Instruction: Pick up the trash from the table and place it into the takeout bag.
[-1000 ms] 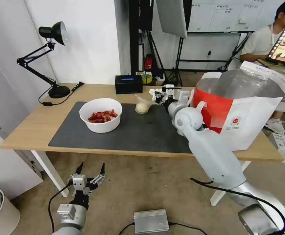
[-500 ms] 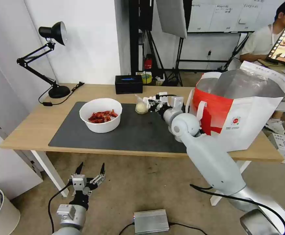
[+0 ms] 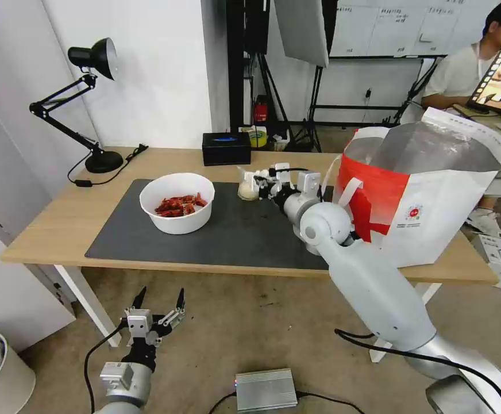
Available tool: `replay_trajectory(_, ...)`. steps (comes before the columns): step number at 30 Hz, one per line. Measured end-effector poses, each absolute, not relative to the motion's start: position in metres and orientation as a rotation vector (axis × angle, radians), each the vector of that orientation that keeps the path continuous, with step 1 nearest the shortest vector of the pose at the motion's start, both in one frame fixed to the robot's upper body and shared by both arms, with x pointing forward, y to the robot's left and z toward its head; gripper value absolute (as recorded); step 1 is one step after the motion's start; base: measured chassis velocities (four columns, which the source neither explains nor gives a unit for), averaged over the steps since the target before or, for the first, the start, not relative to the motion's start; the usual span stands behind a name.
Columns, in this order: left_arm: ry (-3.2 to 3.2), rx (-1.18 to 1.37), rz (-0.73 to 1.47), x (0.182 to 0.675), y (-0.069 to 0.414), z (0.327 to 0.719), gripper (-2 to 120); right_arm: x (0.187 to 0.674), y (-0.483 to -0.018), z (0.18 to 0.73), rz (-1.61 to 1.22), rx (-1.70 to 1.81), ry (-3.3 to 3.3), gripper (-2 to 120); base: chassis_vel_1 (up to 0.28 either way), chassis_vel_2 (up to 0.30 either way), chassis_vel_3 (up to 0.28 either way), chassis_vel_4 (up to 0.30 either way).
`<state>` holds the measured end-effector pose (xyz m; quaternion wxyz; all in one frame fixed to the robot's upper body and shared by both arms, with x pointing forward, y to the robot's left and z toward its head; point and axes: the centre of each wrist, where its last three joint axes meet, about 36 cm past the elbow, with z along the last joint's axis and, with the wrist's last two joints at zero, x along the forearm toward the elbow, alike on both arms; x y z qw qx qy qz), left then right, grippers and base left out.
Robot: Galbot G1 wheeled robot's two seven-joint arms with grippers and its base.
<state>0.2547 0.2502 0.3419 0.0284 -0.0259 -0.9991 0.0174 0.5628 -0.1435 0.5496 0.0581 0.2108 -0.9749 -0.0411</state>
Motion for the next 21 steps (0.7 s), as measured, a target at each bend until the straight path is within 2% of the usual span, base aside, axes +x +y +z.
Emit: replay_trajectory(21,-3.08,-0.093,0.057,0.263,0.248,0.336,100,0.545,-0.199,0.625,0.115,0.305,-3.344,0,0.0,0.0,0.0,0.0)
